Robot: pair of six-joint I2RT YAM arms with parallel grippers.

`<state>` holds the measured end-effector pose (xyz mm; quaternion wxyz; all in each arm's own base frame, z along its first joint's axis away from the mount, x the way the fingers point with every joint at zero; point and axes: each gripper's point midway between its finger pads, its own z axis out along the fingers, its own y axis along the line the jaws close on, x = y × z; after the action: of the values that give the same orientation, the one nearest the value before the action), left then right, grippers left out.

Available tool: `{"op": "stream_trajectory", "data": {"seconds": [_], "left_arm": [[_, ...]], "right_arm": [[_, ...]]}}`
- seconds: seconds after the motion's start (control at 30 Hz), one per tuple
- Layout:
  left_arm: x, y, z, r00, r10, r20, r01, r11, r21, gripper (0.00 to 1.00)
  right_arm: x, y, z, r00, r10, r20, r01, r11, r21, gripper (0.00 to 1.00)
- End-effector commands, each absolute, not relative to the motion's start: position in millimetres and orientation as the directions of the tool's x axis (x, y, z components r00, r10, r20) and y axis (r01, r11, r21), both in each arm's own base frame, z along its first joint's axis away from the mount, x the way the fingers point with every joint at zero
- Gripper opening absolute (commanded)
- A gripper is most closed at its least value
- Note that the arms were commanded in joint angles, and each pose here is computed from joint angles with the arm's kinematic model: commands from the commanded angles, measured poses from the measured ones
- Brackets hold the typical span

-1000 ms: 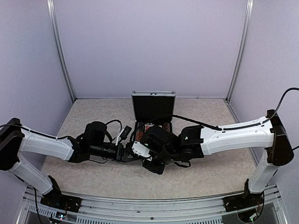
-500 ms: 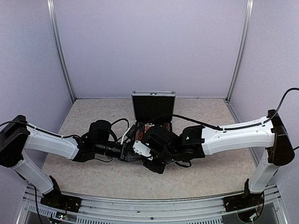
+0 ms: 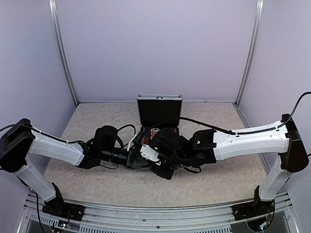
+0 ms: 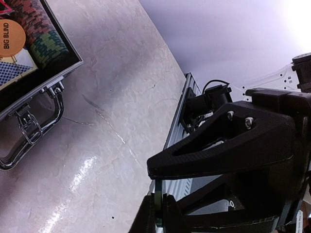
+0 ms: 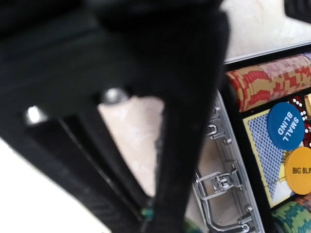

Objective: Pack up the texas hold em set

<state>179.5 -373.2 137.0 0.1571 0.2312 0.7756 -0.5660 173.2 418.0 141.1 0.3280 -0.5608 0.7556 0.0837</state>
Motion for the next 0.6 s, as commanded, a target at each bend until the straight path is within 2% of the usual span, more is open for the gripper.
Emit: {"op": "stream_trajectory", "data": {"seconds": [0.0, 0.1, 0.17, 0.2, 0.33, 0.57], "left_arm": [[178.0, -383.6, 147.1, -0.825, 0.194, -0.53, 0.563, 0.214, -0.798, 0.0], [181.1, -384.1, 147.4, -0.818, 0.189, -0.543, 0.574, 0.224, -0.788, 0.0], [184.5, -384.9, 148.5, -0.806, 0.19, -0.561, 0.592, 0.238, -0.77, 0.0], [186.7, -385.1, 149.1, -0.798, 0.192, -0.571, 0.603, 0.247, -0.759, 0.0], [203.9, -389.7, 163.0, -0.743, 0.189, -0.643, 0.667, 0.294, -0.684, 0.0], [245.9, -397.9, 195.6, -0.563, 0.246, -0.789, 0.8, 0.402, -0.446, 0.0]], "right_arm": [[179.9, 413.0, 154.3, -0.151, -0.774, -0.615, -0.889, 0.379, -0.259, 0.39], [180.1, 411.3, 154.9, -0.15, -0.774, -0.615, -0.887, 0.381, -0.263, 0.4], [180.8, 408.6, 156.1, -0.153, -0.772, -0.617, -0.883, 0.387, -0.264, 0.46], [180.6, 407.0, 157.0, -0.155, -0.77, -0.619, -0.882, 0.39, -0.265, 0.53], [184.6, 394.5, 167.1, -0.198, -0.744, -0.638, -0.862, 0.442, -0.247, 0.98], [185.8, 358.9, 196.5, -0.304, -0.628, -0.716, -0.806, 0.57, -0.158, 1.0]]}}
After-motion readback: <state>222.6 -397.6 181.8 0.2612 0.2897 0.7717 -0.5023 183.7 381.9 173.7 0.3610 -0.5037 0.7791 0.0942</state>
